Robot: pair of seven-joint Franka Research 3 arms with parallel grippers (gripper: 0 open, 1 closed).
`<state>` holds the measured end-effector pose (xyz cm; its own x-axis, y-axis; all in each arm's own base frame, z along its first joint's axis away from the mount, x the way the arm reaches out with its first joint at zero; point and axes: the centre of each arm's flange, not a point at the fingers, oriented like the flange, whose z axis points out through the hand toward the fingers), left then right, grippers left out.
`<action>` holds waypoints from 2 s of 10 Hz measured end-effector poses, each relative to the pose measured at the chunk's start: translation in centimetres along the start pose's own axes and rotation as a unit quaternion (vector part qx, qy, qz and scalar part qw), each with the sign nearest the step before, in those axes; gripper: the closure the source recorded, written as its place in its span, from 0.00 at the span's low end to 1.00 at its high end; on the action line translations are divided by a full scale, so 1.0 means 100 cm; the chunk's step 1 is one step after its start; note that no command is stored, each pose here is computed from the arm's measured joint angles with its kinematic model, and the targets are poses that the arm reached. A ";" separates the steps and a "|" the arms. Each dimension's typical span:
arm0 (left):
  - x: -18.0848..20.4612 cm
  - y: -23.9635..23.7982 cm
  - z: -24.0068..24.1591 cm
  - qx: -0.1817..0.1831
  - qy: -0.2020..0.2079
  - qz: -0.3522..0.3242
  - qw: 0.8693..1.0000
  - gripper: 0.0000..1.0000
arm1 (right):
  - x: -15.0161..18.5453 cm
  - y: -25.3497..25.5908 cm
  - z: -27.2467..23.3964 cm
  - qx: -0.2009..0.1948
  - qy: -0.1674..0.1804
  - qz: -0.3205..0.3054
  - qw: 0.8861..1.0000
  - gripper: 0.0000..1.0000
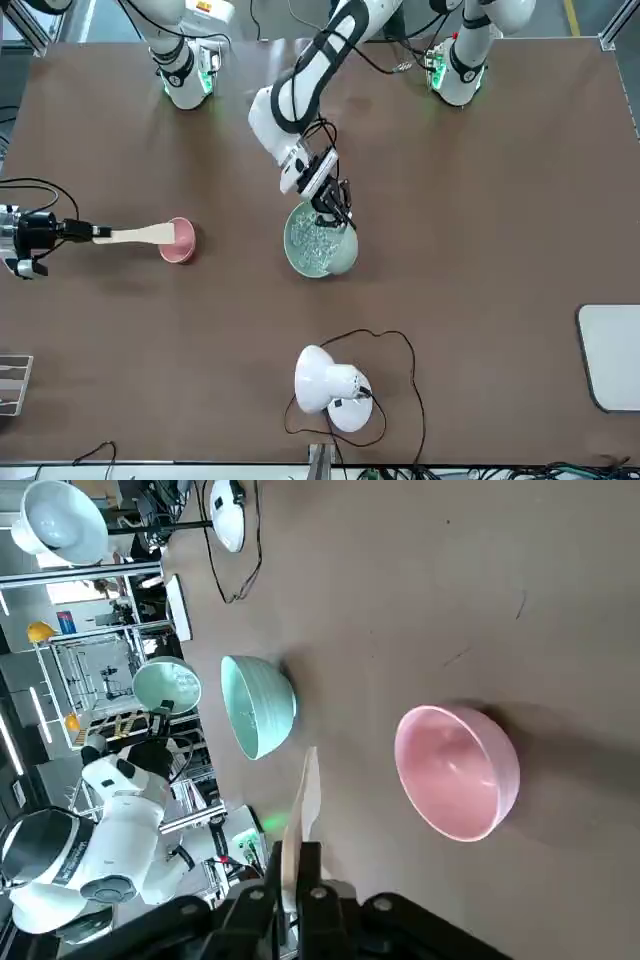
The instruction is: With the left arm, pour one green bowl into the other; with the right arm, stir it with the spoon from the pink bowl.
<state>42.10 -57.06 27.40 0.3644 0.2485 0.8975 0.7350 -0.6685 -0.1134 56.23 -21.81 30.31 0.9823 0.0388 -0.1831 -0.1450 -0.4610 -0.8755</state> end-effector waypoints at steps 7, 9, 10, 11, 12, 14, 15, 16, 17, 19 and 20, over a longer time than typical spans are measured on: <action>-0.034 -0.006 -0.001 -0.007 0.115 -0.023 0.993 0.96 | 0.000 0.000 0.001 0.002 -0.003 0.000 1.000 0.95; -0.058 -0.010 0.011 0.005 0.140 -0.010 0.990 0.96 | 0.000 -0.001 0.001 0.002 -0.003 0.000 1.000 0.95; -0.065 -0.012 0.010 0.005 0.145 -0.005 0.989 0.96 | 0.000 -0.001 0.001 0.002 -0.003 0.000 1.000 0.95; -0.070 -0.015 0.006 0.007 0.152 -0.003 0.988 0.96 | 0.000 0.000 0.001 0.002 -0.003 0.000 1.000 0.95; -0.073 -0.018 0.001 0.008 0.158 -0.002 0.987 0.96 | 0.000 -0.001 0.001 0.002 -0.003 0.000 1.000 0.95; -0.071 -0.023 0.001 0.019 0.195 -0.004 0.981 0.96 | 0.000 -0.001 0.001 0.002 -0.003 0.000 1.000 0.95; -0.070 -0.024 0.005 0.025 0.213 -0.005 0.977 0.96 | 0.000 -0.001 0.002 0.002 -0.003 0.000 1.000 0.95; -0.070 -0.024 0.006 0.027 0.218 -0.005 0.976 0.96 | 0.000 -0.001 0.002 0.002 -0.003 0.000 1.000 0.95; -0.069 -0.024 0.005 0.027 0.217 -0.007 0.976 0.96 | 0.000 -0.001 0.002 0.002 -0.003 0.000 1.000 0.95; -0.054 -0.020 -0.002 0.032 0.173 -0.020 0.984 0.96 | 0.000 -0.001 0.002 0.003 -0.004 0.001 1.000 0.95; -0.035 -0.015 -0.006 0.034 0.119 -0.034 0.992 0.96 | 0.000 -0.001 0.002 0.003 -0.004 0.001 1.000 0.95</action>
<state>39.38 -57.36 24.65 0.1742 0.1132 0.9782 0.7927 -0.6054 -0.0711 56.19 -21.61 30.28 0.9813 0.0448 -0.1874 -0.1467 -0.4564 -0.8776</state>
